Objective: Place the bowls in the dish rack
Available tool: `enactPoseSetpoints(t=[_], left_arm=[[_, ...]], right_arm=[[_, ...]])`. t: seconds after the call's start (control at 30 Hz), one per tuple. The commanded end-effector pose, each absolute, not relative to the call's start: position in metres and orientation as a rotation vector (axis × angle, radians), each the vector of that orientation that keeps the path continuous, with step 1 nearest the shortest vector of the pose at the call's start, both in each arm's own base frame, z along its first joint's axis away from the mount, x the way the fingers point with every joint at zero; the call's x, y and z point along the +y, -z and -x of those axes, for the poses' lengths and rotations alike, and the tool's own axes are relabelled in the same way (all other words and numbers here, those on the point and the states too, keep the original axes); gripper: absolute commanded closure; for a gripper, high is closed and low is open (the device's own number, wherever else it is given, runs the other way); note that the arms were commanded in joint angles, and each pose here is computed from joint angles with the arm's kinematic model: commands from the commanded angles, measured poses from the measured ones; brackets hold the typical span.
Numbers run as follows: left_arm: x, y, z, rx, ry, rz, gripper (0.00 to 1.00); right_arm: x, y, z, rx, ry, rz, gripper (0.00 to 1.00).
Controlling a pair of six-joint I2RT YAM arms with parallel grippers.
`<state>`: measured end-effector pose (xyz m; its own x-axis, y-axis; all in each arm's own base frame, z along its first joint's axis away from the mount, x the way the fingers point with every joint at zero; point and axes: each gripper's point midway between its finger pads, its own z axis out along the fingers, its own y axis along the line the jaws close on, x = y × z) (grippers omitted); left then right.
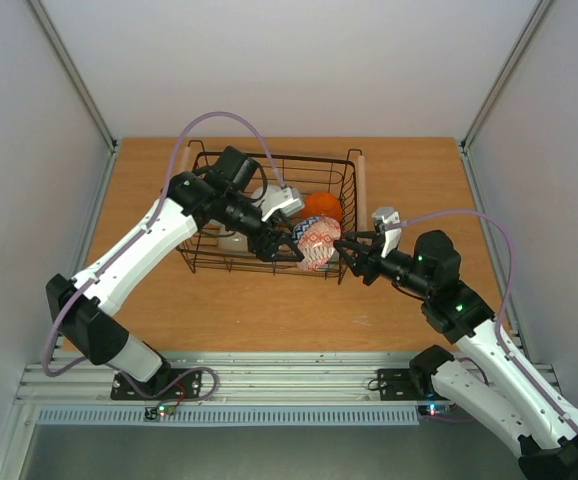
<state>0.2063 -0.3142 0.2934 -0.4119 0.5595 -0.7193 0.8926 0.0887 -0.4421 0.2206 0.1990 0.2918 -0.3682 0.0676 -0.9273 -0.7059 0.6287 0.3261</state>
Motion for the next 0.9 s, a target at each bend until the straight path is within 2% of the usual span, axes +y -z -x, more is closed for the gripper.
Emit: enactPoseSetpoints(t=[0.0, 0.3, 0.43, 0.57, 0.87], left_arm=[[-0.313, -0.314, -0.234, 1.932, 1.106, -1.324, 1.00], [-0.303, -0.301, -0.274, 2.047, 0.850, -1.192, 1.00], [-0.293, -0.285, -0.296, 2.120, 0.591, -1.175, 1.00], [-0.287, -0.263, -0.312, 2.164, 0.353, -1.201, 1.00], [-0.286, -0.211, -0.325, 2.258, -0.011, -1.321, 1.00]], right_arm=[[0.195, -0.310, -0.221, 1.706, -0.875, 0.505, 0.57], [0.185, -0.307, -0.224, 1.720, -0.823, 0.462, 0.42], [0.181, -0.304, -0.224, 1.737, -0.803, 0.443, 0.37], [0.178, -0.301, -0.224, 1.744, -0.789, 0.433, 0.36], [0.172, -0.295, -0.221, 1.754, -0.769, 0.417, 0.35]])
